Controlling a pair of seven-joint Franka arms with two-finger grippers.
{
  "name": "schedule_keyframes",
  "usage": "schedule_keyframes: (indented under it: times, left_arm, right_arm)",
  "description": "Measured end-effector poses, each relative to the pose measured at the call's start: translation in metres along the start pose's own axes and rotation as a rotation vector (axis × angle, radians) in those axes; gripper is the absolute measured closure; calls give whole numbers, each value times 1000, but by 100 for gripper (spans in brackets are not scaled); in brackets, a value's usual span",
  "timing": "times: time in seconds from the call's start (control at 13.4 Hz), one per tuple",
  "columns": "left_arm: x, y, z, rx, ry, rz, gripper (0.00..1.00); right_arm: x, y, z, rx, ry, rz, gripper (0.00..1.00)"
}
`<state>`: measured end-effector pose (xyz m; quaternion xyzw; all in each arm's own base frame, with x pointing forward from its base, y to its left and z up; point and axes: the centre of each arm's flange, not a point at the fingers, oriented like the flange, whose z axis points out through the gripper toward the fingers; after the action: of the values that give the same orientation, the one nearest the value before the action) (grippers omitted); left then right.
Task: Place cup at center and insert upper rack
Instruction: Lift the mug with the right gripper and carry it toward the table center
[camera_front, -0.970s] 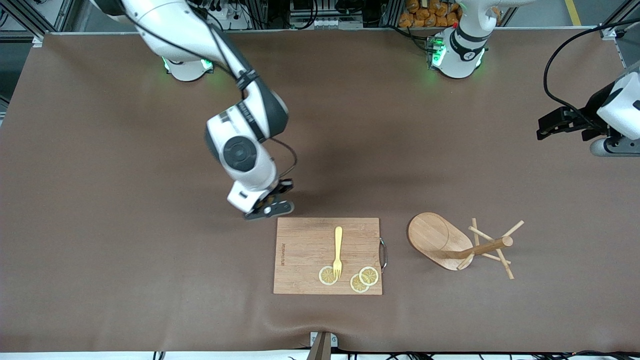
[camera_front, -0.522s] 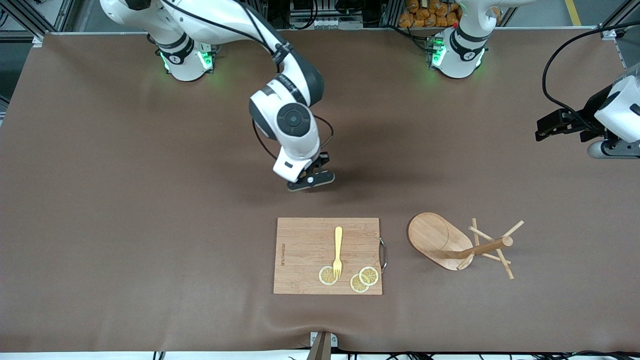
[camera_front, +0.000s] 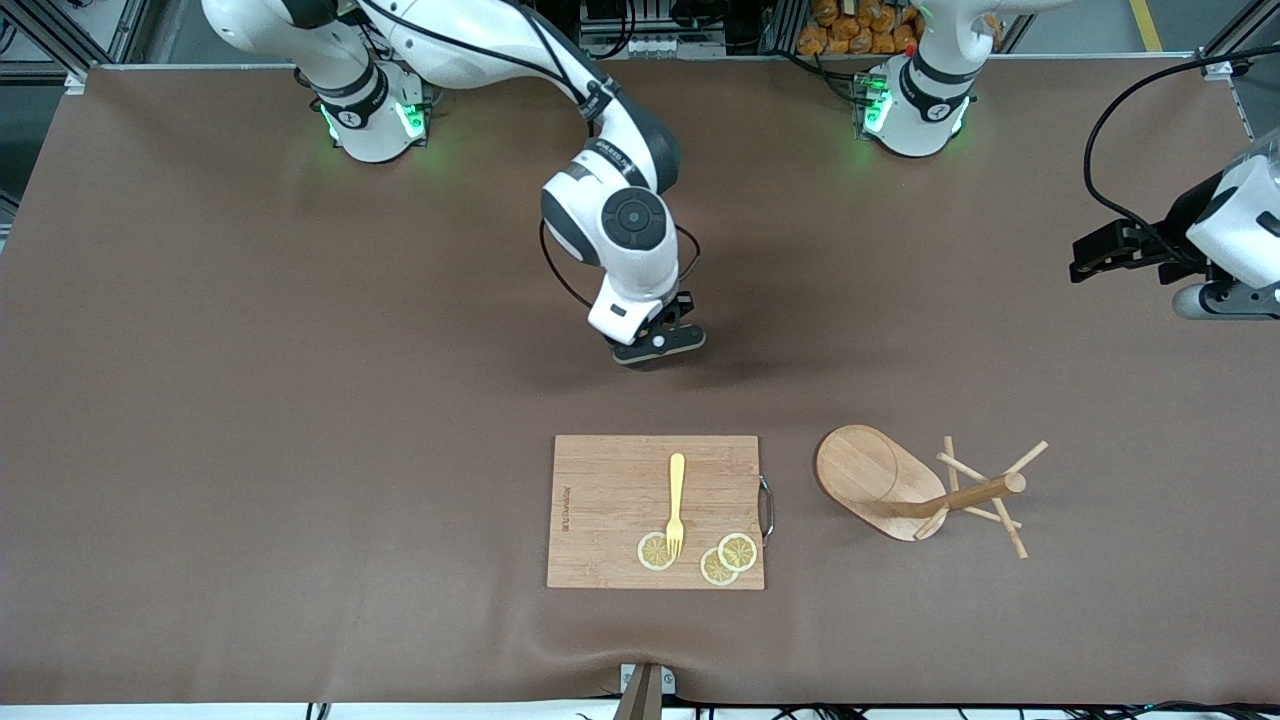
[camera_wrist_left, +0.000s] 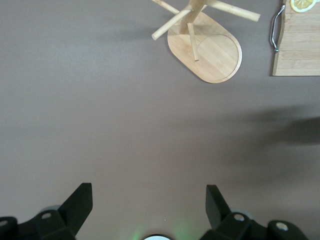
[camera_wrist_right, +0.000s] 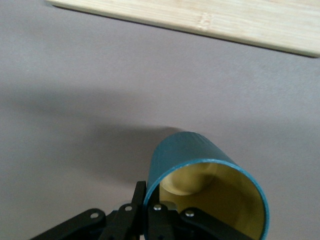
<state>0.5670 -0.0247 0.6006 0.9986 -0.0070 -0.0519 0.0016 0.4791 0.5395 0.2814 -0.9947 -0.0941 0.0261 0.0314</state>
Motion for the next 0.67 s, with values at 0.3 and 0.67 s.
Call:
schedule_keyframes:
  times: [0.3, 0.67]
  left_arm:
    - [0, -8, 4, -1, -9, -13, 0]
    - [0, -8, 7, -1, -15, -13, 0]
  right_arm:
    - [-11, -14, 12, -10, -12, 6, 96]
    - [-27, -32, 33, -27, -31, -19, 96]
